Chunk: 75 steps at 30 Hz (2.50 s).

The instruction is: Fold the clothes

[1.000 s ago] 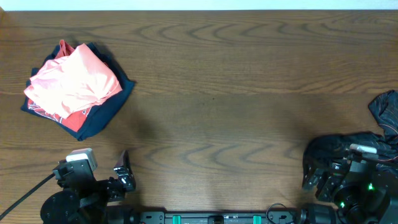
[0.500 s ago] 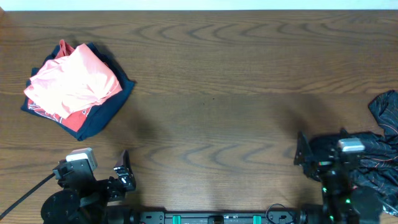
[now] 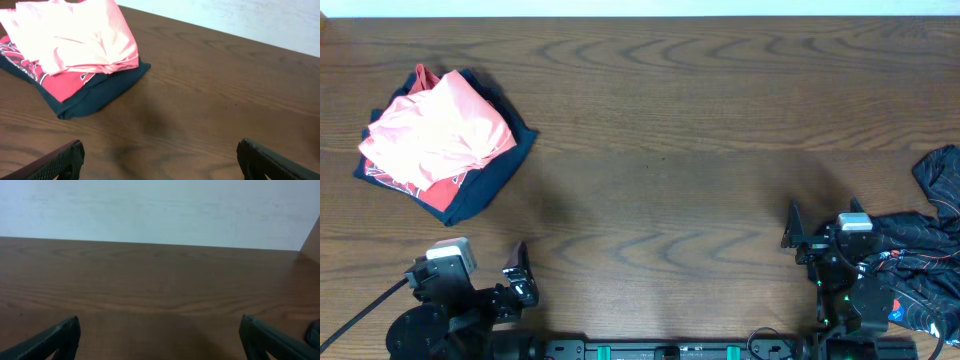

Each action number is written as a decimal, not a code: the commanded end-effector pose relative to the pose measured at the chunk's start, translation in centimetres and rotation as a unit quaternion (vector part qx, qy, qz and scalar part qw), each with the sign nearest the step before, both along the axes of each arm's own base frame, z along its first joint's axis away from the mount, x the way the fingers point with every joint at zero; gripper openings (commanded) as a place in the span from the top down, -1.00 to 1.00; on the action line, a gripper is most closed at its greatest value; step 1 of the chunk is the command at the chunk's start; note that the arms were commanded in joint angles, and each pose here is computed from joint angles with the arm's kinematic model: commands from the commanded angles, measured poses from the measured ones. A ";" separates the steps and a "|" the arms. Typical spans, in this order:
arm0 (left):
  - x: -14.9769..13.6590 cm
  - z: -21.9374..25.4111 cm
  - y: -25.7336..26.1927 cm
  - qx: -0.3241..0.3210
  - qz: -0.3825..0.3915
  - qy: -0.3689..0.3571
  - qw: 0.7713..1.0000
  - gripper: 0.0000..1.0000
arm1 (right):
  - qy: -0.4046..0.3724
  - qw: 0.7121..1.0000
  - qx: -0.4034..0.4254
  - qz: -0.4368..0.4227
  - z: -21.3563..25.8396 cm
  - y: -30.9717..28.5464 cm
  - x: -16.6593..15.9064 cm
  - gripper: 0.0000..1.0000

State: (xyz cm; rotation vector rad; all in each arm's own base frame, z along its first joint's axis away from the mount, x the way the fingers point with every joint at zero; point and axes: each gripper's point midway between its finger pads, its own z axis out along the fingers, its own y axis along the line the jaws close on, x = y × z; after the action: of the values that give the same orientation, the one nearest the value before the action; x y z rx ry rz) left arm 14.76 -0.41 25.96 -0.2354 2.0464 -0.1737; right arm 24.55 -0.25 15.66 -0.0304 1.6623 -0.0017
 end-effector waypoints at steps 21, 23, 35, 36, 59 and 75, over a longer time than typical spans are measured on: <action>0.0 0.1 -0.1 0.000 -0.002 -0.002 1.000 -0.96 | 0.003 1.000 -0.008 -0.003 -0.2 -0.1 0.0 -0.98; 0.0 0.1 -0.1 0.000 -0.002 -0.003 1.000 -0.96 | 0.003 1.000 -0.008 -0.003 -0.2 -0.1 0.0 -0.98; 1.1 -5.3 0.9 0.017 0.019 0.015 1.000 -0.96 | 0.003 1.000 -0.008 -0.003 -0.2 -0.1 0.0 -0.99; 1.7 -5.9 0.9 0.017 0.019 -0.003 1.000 -0.95 | 0.003 1.000 -0.008 -0.003 -0.2 -0.1 0.0 -0.98; 9.6 -12.2 0.9 0.033 0.008 -0.166 0.985 -0.96 | 0.003 1.000 -0.008 -0.003 -0.2 -0.1 0.0 -0.98; 9.7 -12.2 0.9 0.032 0.008 -0.166 0.986 -0.96 | 0.003 1.000 -0.008 -0.003 -0.2 -0.1 0.0 -0.99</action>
State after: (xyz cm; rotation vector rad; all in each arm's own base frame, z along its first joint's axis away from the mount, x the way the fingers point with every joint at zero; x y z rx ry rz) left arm 24.53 0.81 15.21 -0.1878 1.6638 -0.1288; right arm 24.56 -0.44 15.65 -0.0252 1.6625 -0.0144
